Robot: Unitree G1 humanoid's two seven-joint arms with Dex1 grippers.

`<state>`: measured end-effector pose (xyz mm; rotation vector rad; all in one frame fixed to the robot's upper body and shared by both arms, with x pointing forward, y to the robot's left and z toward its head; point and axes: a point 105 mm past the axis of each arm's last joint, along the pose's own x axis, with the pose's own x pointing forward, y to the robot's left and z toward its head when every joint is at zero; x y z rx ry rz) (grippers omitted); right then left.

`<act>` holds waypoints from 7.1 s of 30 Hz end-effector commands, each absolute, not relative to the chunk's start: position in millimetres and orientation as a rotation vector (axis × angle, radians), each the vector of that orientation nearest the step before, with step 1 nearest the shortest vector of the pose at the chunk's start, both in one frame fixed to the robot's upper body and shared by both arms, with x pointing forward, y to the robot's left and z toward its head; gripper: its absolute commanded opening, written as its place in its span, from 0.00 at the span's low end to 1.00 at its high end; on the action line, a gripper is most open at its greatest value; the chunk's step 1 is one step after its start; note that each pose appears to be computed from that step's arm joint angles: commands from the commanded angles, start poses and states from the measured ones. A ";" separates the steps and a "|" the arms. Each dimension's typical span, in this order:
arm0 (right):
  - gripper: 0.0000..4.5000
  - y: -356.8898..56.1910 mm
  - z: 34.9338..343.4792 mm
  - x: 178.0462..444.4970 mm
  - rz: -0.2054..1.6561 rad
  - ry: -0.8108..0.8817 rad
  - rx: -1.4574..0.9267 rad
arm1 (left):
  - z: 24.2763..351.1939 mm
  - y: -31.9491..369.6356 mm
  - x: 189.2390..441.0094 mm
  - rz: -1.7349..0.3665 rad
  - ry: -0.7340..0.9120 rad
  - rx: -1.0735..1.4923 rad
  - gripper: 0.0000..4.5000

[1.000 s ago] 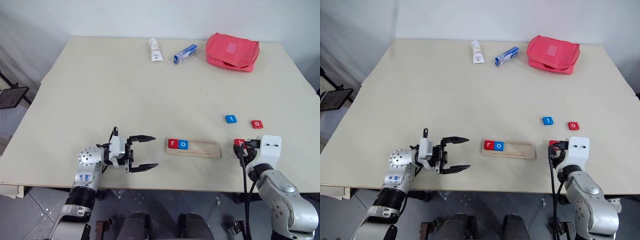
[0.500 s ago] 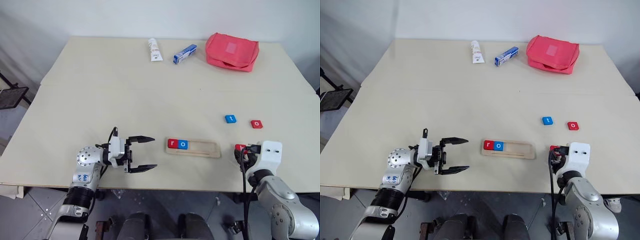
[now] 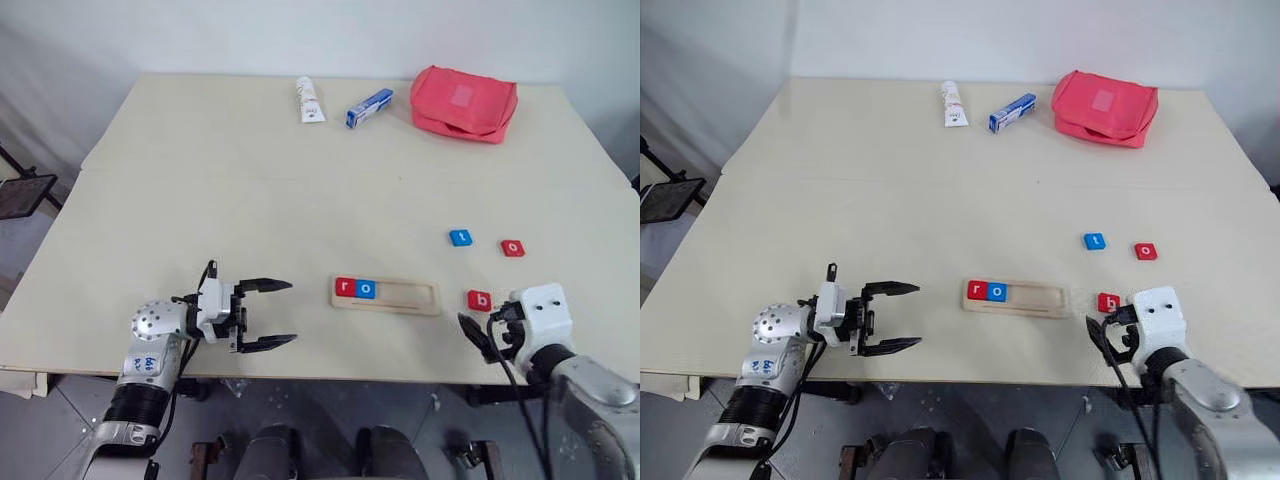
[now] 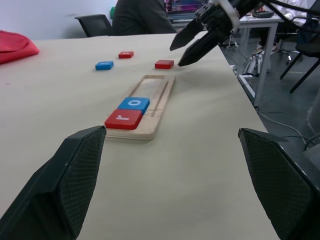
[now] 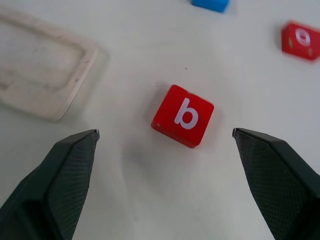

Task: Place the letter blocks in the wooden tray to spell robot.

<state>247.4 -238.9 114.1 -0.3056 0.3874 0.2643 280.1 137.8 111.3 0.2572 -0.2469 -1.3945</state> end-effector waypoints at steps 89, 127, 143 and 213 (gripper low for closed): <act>1.00 -137.8 164.0 319.8 1.152 0.458 -0.738 | 120.5 147.9 270.1 -1.273 -0.310 0.274 1.00; 0.00 -153.2 126.6 321.3 1.041 0.472 -0.580 | 120.0 147.4 270.7 -1.296 -0.308 0.283 1.00; 0.48 -222.5 162.2 293.1 0.691 0.382 -0.487 | 116.3 144.7 280.9 -1.367 -0.298 0.272 1.00; 1.00 -348.5 108.3 365.1 0.057 0.354 -0.080 | 116.0 145.7 266.0 -1.360 -0.298 0.266 1.00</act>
